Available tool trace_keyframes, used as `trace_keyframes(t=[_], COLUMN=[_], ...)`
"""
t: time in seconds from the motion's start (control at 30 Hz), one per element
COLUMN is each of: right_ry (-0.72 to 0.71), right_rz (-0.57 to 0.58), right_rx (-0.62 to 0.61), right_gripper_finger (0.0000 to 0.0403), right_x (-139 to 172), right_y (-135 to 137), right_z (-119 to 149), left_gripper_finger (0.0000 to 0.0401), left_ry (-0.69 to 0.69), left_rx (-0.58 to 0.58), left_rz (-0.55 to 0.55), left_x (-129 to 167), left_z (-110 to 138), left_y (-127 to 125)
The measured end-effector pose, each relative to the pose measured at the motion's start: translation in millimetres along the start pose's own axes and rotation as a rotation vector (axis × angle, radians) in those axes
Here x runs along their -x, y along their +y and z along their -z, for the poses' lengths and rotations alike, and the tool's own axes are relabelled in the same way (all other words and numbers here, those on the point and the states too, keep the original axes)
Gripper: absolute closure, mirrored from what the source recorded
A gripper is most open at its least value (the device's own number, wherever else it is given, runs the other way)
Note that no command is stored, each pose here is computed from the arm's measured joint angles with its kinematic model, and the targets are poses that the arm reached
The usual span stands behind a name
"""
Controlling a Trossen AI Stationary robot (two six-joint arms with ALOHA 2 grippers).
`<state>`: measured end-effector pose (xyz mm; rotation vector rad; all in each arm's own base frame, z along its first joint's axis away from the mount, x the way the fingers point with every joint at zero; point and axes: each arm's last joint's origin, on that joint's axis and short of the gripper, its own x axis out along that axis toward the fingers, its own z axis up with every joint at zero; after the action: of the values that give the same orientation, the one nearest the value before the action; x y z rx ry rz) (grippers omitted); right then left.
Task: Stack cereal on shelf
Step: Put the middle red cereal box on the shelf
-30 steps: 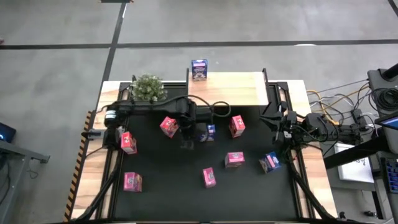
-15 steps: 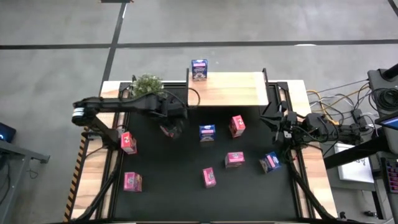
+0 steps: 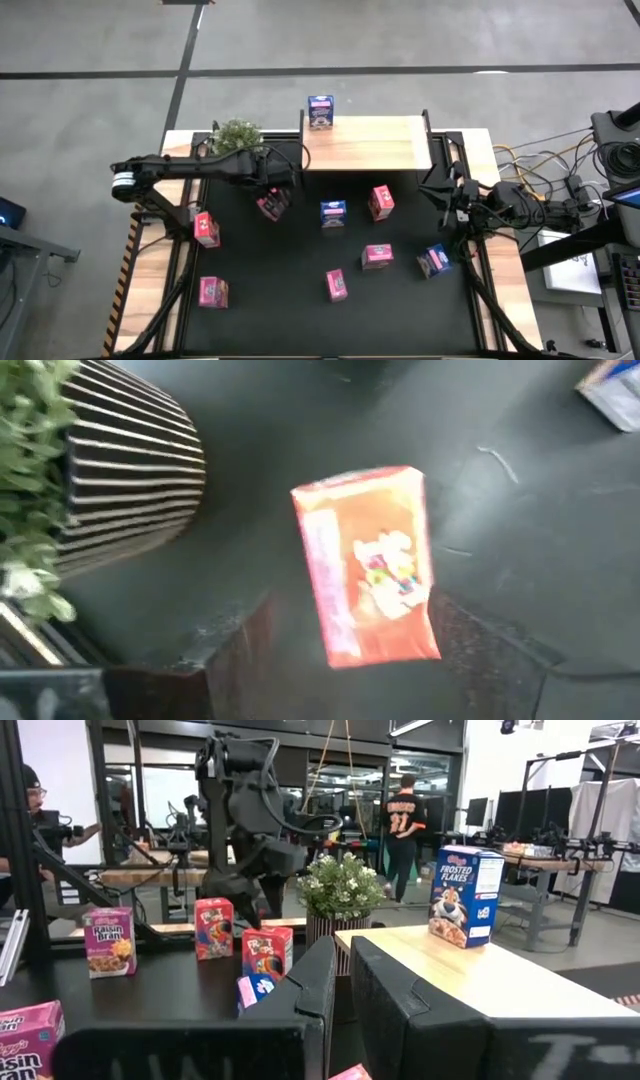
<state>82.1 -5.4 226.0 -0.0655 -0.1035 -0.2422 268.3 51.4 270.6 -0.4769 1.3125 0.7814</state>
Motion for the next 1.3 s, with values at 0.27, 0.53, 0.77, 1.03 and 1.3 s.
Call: trace_keyframes(t=[0.27,0.53,0.77,1.03,1.3], right_ry=[-0.004,-0.004,-0.004,-0.002,0.006], right_rz=[0.0,0.0,0.0,0.0,-0.001], right_rx=[-0.003,-0.002,-0.003,-0.001,0.002], right_gripper_finger=[0.0374,0.0374,0.0374,0.0374,0.0374], right_x=[0,0,0,0,0], right_y=[0,0,0,0,0], right_z=[-1,-1,-1,-1,0], left_gripper_finger=[0.0145,0.0145,0.0145,0.0145,0.0145], left_ry=[-0.016,-0.01,-0.019,-0.022,-0.025], left_rx=[-0.021,0.008,0.016,0.02,0.009], left_rz=[0.025,0.042,0.049,0.079,0.077], left_x=[-3,-1,0,-10,-21], left_z=[-3,-2,-3,-2,0], left_y=[0,1,2,0,-1])
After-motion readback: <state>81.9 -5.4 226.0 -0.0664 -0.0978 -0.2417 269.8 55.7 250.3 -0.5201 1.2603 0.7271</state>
